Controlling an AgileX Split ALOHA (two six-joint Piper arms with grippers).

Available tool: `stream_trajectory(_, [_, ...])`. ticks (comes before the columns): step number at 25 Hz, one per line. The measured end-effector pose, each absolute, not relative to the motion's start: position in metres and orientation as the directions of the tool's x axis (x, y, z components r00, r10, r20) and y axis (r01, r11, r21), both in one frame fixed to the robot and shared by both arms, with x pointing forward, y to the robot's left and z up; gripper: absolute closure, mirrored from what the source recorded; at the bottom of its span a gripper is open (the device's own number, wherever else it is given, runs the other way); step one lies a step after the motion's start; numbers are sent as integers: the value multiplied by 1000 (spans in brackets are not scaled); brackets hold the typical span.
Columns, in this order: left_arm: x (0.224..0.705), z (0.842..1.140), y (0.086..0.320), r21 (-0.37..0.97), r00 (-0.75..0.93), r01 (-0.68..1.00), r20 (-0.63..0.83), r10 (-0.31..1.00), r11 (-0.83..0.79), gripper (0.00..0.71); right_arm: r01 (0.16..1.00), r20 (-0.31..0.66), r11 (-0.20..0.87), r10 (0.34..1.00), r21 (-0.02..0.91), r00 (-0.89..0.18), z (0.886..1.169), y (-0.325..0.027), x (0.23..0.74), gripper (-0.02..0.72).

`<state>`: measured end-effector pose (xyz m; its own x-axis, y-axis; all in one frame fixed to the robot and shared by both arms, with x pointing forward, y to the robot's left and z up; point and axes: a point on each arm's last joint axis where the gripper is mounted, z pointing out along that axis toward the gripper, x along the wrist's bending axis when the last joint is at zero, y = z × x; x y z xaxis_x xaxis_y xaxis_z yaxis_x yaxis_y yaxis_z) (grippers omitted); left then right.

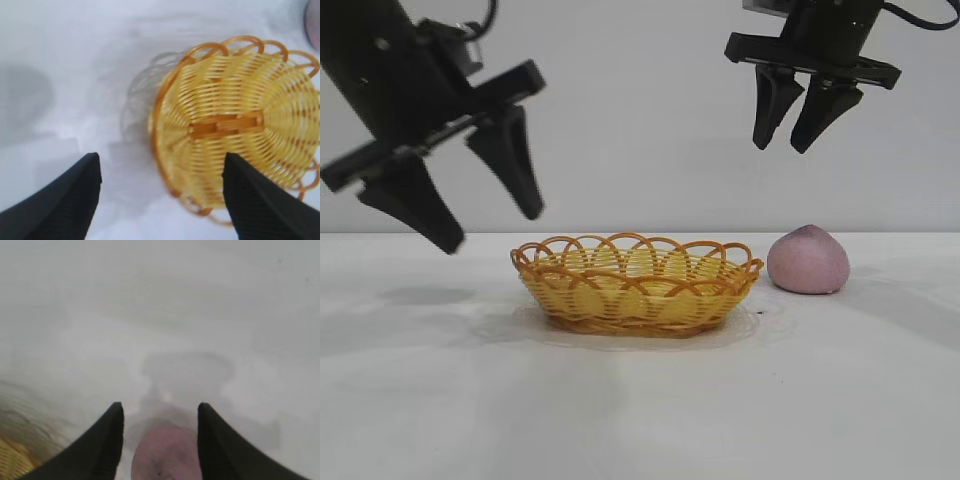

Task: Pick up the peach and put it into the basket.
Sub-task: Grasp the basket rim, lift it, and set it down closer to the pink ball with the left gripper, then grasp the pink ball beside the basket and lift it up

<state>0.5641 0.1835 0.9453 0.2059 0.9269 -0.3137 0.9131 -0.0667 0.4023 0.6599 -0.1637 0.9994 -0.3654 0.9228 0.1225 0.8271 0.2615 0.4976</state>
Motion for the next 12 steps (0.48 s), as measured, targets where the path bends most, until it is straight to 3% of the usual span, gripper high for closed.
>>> stream_trajectory(8, [574,949,277,383,44,924,-96,994,-4,254,830,124,263,922,491,-366,998,-164,660,415])
stream_trajectory(12, [569,971,302,434,21,901,-40,999,-1,254,841,130,266,922,471,-364,993,-163,660,415])
